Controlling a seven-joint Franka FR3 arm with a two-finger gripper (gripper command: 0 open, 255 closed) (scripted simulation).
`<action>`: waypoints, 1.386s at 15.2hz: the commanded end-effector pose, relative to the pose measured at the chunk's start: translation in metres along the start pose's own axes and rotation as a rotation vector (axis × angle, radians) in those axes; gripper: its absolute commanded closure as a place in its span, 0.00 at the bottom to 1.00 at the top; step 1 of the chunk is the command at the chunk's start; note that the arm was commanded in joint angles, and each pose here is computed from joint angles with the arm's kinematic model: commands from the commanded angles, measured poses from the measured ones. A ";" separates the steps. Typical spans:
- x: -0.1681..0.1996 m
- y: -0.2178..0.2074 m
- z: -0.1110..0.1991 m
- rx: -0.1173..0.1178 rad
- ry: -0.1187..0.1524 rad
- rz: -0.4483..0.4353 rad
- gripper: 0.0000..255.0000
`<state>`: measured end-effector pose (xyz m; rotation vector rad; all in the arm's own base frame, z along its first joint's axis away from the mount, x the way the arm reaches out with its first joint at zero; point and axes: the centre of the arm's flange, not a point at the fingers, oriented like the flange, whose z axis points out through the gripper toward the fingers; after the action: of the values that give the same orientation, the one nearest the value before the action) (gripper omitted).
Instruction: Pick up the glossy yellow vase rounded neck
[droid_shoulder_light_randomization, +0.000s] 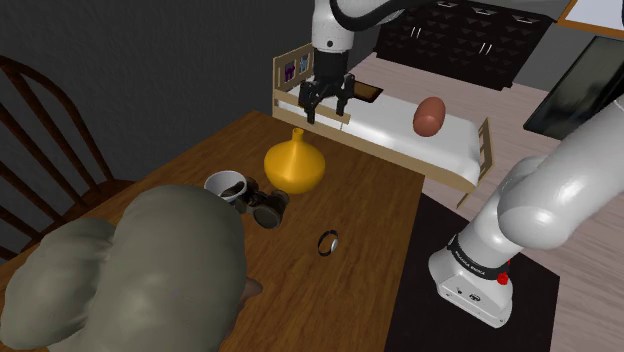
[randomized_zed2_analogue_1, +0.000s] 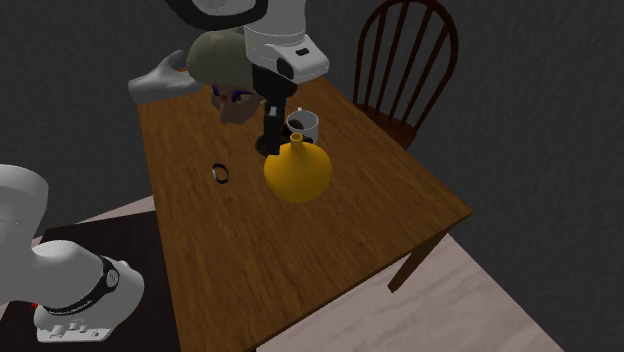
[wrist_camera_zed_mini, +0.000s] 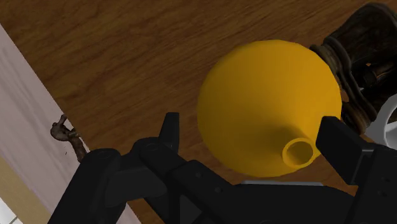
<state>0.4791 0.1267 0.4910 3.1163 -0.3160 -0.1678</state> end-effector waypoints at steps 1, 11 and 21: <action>0.018 -0.018 0.005 0.012 -0.001 0.005 0.00; 0.051 -0.050 0.047 0.031 -0.004 0.014 0.00; 0.051 -0.051 0.054 0.031 -0.004 0.014 1.00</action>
<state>0.5336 0.1664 0.4315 3.1438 -0.3439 -0.1695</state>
